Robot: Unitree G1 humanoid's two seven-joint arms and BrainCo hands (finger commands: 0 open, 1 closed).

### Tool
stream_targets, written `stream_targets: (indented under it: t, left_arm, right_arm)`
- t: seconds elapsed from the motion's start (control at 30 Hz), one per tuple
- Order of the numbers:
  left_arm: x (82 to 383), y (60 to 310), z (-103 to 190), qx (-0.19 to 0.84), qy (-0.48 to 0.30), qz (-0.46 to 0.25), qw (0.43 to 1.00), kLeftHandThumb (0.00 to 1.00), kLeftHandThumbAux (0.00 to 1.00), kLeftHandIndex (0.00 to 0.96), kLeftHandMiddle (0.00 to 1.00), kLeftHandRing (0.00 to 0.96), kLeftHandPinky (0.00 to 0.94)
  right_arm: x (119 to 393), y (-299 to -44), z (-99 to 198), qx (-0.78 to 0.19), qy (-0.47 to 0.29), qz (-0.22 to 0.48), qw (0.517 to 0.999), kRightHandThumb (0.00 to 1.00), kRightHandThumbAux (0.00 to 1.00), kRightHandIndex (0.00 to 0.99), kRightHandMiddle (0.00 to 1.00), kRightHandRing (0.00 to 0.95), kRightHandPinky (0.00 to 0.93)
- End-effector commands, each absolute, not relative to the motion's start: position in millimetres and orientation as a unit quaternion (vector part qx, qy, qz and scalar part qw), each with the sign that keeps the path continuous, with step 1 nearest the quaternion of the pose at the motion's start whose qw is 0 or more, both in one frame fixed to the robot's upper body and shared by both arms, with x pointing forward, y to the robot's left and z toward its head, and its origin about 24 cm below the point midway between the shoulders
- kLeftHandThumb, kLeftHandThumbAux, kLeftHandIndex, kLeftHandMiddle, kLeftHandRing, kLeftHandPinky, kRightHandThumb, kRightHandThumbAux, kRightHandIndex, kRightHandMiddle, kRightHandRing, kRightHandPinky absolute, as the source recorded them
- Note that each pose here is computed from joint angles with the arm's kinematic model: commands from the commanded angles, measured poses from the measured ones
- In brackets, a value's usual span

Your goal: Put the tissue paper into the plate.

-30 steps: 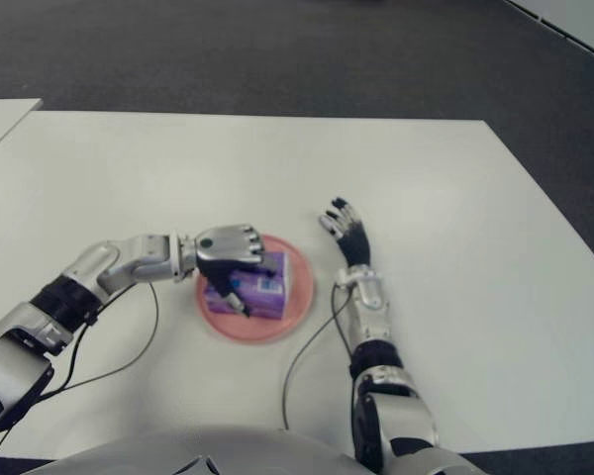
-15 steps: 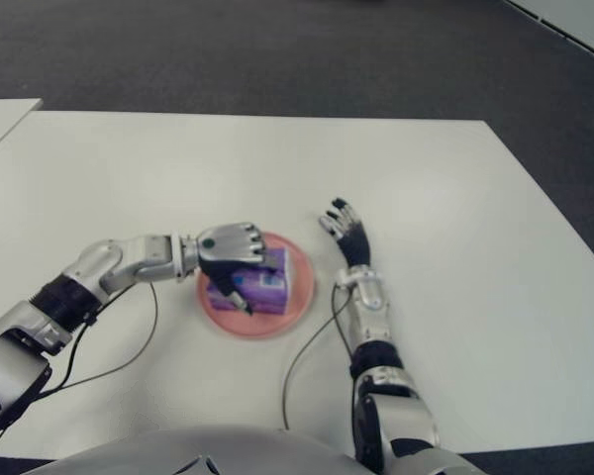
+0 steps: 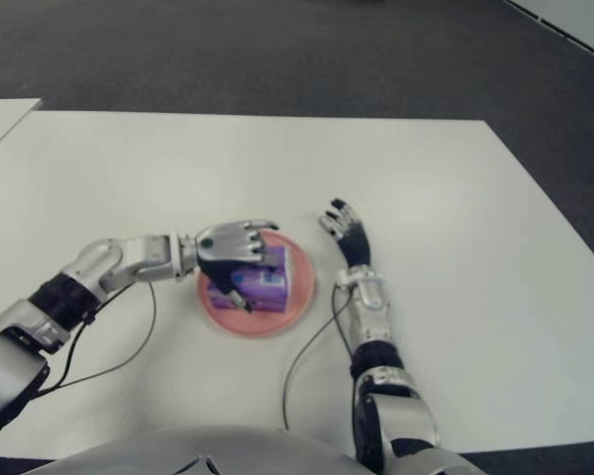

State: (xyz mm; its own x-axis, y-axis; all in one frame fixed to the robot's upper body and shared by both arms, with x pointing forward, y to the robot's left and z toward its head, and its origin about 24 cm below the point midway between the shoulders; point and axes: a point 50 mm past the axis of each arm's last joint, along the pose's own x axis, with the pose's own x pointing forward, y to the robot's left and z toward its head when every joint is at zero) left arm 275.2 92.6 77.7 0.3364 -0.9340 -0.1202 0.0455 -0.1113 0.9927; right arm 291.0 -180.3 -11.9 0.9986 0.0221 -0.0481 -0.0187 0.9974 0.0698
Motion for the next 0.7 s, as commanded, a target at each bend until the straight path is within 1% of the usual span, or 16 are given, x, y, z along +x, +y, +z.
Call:
stream_targets:
  t: [0.03, 0.1, 0.2, 0.23, 0.3, 0.43, 0.53, 0.7]
  left_arm:
    - [281, 100, 88, 0.574, -0.342, -0.444, 0.597, 0.0, 0.357, 0.0, 0.0, 0.0, 0.0]
    - [284, 101, 97, 0.54, -0.335, -0.44, 0.634, 0.0, 0.361, 0.0, 0.0, 0.0, 0.0]
    - [288, 103, 111, 0.501, -0.328, -0.436, 0.672, 0.0, 0.371, 0.0, 0.0, 0.0, 0.0]
    - [290, 105, 124, 0.475, -0.326, -0.431, 0.695, 0.0, 0.373, 0.0, 0.0, 0.0, 0.0]
    - [291, 109, 139, 0.442, -0.323, -0.431, 0.718, 0.0, 0.38, 0.0, 0.0, 0.0, 0.0]
    - [292, 116, 144, 0.381, -0.305, -0.427, 0.761, 0.0, 0.39, 0.0, 0.0, 0.0, 0.0]
    - [293, 120, 146, 0.349, -0.296, -0.424, 0.781, 0.0, 0.397, 0.0, 0.0, 0.0, 0.0]
    - [305, 124, 151, 0.228, -0.278, -0.419, 0.834, 0.0, 0.386, 0.0, 0.0, 0.0, 0.0]
  right_arm:
    - [269, -180, -44, 0.043, 0.104, 0.005, 0.994, 0.463, 0.585, 0.155, 0.139, 0.162, 0.204]
    - [269, -180, -44, 0.043, 0.101, 0.005, 0.994, 0.464, 0.583, 0.157, 0.138, 0.159, 0.201]
    - [269, -180, -43, 0.042, 0.098, 0.005, 0.994, 0.471, 0.577, 0.164, 0.134, 0.152, 0.189]
    - [269, -180, -43, 0.042, 0.097, 0.006, 0.994, 0.473, 0.576, 0.165, 0.134, 0.15, 0.187]
    - [270, -180, -43, 0.041, 0.096, 0.007, 0.994, 0.473, 0.573, 0.164, 0.133, 0.146, 0.186]
    - [270, -179, -42, 0.036, 0.096, 0.01, 0.995, 0.464, 0.577, 0.157, 0.129, 0.138, 0.176]
    - [270, -178, -42, 0.033, 0.097, 0.01, 0.995, 0.458, 0.581, 0.149, 0.128, 0.13, 0.157]
    - [270, -178, -43, 0.035, 0.105, 0.006, 0.994, 0.469, 0.574, 0.141, 0.134, 0.127, 0.151]
